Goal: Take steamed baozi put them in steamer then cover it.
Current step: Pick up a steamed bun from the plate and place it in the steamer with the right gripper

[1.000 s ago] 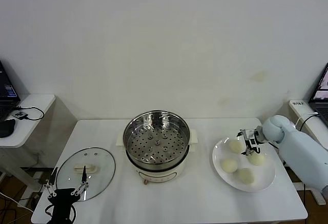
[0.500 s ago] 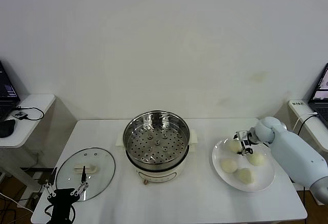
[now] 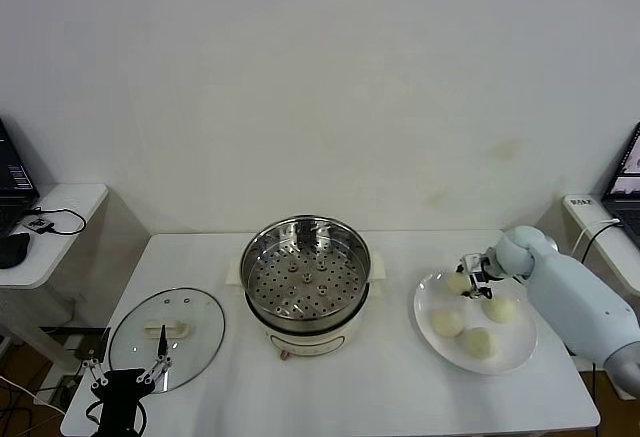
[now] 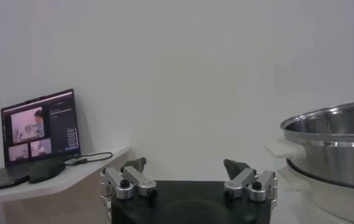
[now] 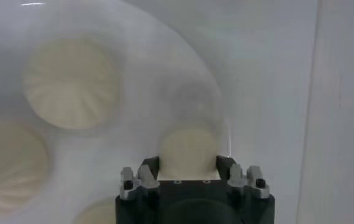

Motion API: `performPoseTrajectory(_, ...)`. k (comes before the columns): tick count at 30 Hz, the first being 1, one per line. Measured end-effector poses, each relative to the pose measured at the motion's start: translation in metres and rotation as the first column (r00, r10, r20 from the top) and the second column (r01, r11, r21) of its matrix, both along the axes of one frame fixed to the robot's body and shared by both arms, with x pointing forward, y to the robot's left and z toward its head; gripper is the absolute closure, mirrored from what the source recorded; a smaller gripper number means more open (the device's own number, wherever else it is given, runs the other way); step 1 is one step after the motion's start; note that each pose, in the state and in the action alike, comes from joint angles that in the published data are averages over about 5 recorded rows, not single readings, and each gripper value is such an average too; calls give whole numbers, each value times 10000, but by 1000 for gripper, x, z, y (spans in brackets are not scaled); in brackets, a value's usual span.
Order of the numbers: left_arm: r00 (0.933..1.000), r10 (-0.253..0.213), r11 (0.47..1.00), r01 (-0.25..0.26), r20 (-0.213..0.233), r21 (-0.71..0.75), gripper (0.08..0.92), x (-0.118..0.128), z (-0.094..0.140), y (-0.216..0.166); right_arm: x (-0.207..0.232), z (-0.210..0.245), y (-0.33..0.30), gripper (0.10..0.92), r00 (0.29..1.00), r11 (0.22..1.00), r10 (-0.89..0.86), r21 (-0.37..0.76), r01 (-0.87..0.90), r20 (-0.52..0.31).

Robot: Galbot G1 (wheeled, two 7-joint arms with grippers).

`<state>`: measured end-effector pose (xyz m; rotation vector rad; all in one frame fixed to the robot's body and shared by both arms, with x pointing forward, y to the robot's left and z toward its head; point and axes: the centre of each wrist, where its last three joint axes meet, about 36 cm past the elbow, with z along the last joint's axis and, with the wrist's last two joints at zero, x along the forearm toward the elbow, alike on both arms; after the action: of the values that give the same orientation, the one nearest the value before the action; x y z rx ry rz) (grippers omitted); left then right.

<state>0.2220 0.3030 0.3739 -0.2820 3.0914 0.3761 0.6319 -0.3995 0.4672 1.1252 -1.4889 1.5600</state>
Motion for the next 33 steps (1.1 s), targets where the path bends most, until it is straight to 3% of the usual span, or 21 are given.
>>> performPoseTrajectory(11,9998,-208,9997,208,19,-154,177,3,0,-4,-5,101,-2,437,9922,9959,651,562,-714,1059)
performPoseTrajectory(21,9997,-248,9992,248,4,-310,177,6,-1,0,14,197,77,437,9405,9475,2540,1371,-2888,2256)
performPoseTrajectory(27,9997,-238,9991,237,-25,-361,177,9,-1,4,26,217,147,436,8828,8853,4019,1432,-4425,2432)
performPoseTrajectory(33,9998,-202,9992,201,-31,-357,177,10,-1,7,37,208,221,431,8049,8020,5531,1242,-5843,2152)
